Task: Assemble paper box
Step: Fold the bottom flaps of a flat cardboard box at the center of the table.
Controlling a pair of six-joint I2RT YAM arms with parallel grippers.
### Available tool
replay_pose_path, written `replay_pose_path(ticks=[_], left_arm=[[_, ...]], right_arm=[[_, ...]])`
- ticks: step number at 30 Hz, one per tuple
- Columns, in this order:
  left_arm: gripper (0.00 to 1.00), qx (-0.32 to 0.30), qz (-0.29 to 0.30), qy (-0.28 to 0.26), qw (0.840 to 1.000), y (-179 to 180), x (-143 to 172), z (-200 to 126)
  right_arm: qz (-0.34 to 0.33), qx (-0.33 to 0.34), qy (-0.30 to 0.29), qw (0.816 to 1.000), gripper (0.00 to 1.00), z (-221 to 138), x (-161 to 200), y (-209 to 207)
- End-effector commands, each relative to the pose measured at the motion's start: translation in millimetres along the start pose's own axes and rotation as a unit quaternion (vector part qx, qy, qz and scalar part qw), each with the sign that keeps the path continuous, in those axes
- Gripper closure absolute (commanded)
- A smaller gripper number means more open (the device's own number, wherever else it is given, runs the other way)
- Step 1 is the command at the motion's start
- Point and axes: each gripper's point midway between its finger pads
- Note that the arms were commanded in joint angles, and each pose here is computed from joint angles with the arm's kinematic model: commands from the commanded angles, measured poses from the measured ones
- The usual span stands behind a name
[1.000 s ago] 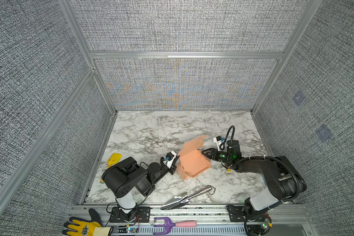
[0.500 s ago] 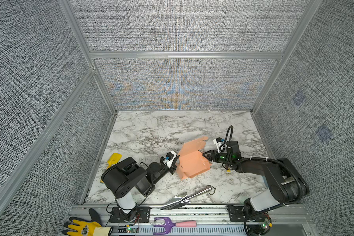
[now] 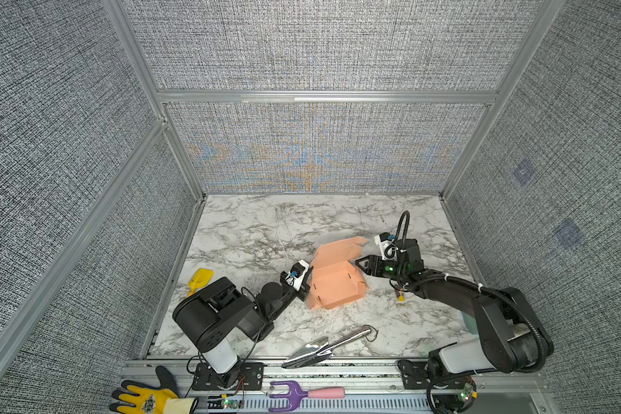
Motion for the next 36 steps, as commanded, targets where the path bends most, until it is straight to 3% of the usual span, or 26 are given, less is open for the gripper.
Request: replay_pose_path(ticks=[1, 6, 11, 25, 36], left_arm=[[1.0, -0.066, -0.008, -0.013, 0.998, 23, -4, -1], [1.0, -0.129, -0.036, -0.029, 0.99, 45, -6, -10], [1.0, -0.178, -0.08, -0.035, 0.98, 62, -2, -21], [1.0, -0.166, -0.135, -0.029, 0.976, 58, -4, -18], [1.0, -0.16, -0.178, -0.029, 0.97, 55, -2, -12]], right_arm=[[0.025, 0.075, -0.011, 0.997, 0.42, -6, -5, -23], [0.067, 0.128, -0.021, 0.989, 0.44, -16, -6, -31], [0.092, 0.13, -0.018, 0.987, 0.49, -13, 5, -19], [0.097, 0.115, 0.011, 0.989, 0.53, 18, 27, 3], [0.162, 0.128, -0.028, 0.978, 0.53, 15, 33, 9]])
Point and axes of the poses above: each gripper's point midway between its finger pads, its own z axis out along the fingers, its own y axis along the line the jaws close on, x = y × z, and after that the axes turned 8 degrees about -z, right-handed
